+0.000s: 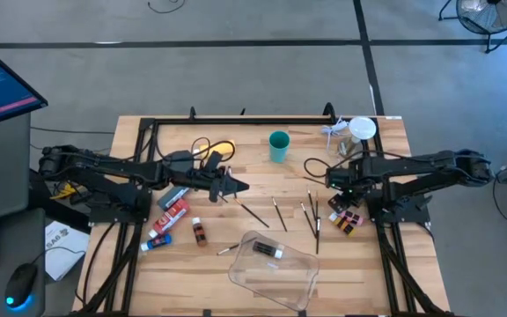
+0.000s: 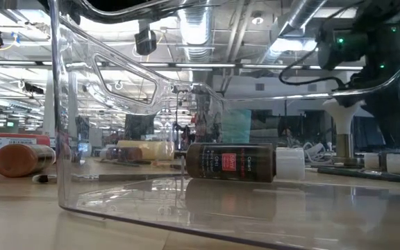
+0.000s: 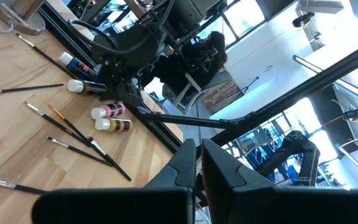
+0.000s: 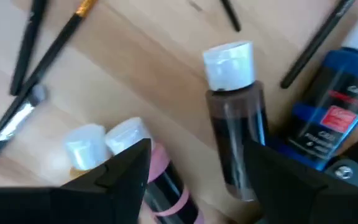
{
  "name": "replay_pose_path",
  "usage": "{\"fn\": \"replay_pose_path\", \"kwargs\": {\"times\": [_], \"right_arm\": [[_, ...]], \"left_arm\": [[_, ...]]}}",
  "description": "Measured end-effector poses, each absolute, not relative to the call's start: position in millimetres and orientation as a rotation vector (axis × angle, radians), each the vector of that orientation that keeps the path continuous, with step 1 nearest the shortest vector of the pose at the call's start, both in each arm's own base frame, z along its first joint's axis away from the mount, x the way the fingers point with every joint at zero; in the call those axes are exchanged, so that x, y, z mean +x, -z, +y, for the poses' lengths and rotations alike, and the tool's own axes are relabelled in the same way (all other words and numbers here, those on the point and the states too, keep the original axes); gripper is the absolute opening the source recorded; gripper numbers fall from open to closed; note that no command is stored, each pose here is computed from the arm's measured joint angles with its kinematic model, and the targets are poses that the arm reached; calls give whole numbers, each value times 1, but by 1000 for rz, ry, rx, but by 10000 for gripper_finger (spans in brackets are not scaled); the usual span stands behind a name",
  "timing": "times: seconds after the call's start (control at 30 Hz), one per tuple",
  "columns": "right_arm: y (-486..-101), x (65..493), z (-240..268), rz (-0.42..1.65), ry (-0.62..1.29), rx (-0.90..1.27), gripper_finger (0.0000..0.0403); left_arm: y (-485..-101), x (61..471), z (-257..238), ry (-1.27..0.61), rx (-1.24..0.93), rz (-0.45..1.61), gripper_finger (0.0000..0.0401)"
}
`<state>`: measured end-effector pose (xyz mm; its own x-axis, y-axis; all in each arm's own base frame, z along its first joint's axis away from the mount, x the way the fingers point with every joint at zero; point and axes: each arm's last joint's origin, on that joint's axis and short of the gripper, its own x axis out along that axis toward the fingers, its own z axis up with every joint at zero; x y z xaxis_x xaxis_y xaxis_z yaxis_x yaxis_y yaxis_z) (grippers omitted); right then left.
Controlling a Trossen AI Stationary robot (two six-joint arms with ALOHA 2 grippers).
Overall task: Pick & Place Paint Supplies
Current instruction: Put the black paint bottle into the transparent bin
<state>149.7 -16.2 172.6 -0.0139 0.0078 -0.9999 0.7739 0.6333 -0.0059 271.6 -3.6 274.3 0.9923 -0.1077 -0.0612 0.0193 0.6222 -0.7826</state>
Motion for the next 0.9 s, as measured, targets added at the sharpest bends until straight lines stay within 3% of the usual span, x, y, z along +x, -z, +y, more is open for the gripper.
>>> {"fn": "replay_pose_path", "kwargs": {"times": [0.37,0.9], "right_arm": [[-161,154,-19,1539,783,642,249],[-136,172,-19,1615,749,667,247]], "left_arm": [[-274,272,-4,72,-897,109,1],[-274,272,-7,83,-895,114,1]]}}
